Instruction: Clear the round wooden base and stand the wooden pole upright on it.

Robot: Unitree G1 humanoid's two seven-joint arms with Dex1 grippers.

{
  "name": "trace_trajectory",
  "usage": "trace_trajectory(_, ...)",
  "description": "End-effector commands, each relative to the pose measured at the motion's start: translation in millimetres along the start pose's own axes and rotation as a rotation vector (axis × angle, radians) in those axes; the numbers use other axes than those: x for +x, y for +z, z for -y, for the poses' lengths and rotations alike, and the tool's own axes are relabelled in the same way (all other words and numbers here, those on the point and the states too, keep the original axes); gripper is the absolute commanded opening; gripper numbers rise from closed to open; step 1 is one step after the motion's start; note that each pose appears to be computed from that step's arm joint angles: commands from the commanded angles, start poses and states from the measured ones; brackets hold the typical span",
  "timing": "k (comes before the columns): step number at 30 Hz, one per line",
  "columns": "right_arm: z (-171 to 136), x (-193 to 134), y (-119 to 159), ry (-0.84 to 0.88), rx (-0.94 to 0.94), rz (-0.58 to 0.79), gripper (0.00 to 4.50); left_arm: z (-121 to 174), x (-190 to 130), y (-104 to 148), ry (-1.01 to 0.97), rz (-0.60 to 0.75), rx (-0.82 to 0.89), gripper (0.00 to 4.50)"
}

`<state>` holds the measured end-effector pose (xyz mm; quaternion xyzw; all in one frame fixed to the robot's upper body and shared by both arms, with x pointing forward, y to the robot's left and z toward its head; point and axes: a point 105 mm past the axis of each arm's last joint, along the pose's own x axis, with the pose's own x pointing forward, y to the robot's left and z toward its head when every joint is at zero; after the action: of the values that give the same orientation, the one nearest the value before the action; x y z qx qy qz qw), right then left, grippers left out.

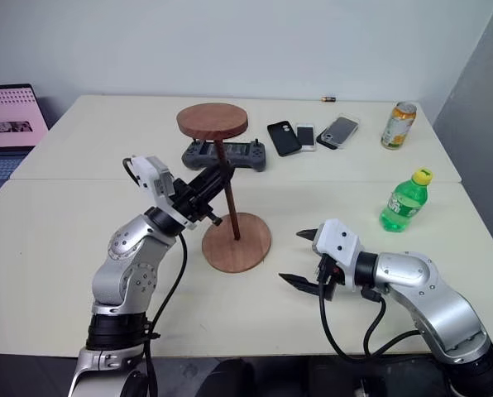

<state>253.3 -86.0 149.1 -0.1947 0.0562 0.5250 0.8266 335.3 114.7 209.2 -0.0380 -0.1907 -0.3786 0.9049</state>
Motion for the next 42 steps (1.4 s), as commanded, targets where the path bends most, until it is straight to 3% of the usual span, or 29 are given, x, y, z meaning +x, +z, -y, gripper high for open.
trace_trajectory(1,-3.9,-2.5,14.2,0.019,-0.042,0.039,4.5,4.4,-3.4,0.4,-0.029,-0.003,0.033,0.26)
trace_trajectory(30,-2.3,-3.9,15.4,0.014,-0.042,0.042,4.5,-0.9,-27.2,-11.2,0.037,-0.057,0.067,0.26)
trace_trajectory(42,-2.2,-3.4,15.9,0.017,-0.047,0.043,4.5,-4.6,-10.0,-5.3,0.043,-0.005,0.101,0.26)
